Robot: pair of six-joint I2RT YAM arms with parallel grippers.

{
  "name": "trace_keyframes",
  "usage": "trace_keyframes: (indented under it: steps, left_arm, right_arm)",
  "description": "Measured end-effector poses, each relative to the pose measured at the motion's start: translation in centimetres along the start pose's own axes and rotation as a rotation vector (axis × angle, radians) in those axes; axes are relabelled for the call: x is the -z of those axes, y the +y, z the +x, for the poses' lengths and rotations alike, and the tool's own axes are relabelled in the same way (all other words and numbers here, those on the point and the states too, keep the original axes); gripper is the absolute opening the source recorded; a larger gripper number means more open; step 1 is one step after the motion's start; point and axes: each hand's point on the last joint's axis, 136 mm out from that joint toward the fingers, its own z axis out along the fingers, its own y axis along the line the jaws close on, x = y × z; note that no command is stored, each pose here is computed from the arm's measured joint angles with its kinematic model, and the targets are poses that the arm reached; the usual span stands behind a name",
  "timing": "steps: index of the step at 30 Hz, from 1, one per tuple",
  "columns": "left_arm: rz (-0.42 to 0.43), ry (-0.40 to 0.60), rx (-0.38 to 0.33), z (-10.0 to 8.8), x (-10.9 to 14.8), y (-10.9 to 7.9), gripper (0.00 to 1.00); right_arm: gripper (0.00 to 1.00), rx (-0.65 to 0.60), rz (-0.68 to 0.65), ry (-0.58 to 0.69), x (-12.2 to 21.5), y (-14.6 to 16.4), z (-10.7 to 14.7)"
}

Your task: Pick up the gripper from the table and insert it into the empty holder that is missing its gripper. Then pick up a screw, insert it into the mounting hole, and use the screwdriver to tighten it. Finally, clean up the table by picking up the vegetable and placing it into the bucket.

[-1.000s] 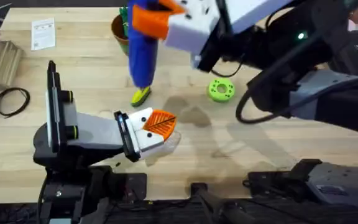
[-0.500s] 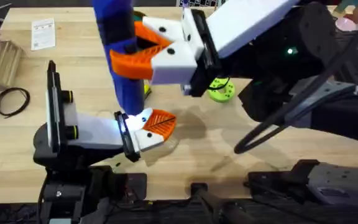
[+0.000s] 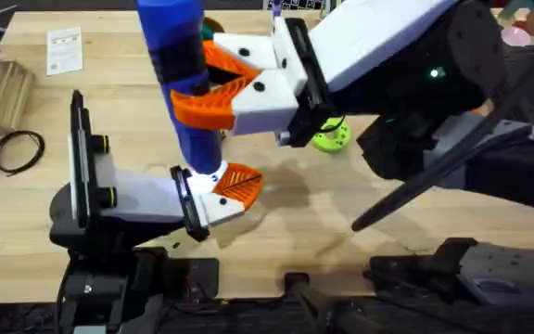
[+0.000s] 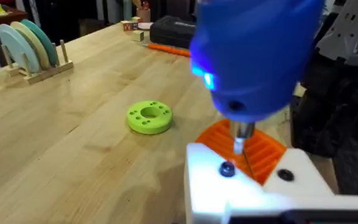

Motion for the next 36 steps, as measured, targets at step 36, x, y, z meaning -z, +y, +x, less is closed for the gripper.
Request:
trace_keyframes:
  steps: [36]
  left_arm:
    - [0.000,0.000,0.000,0.0,0.0,0.0,0.006]
  right_arm:
    - [0.023,0.044,-0.029,0.027,-0.3,0.6,0.8]
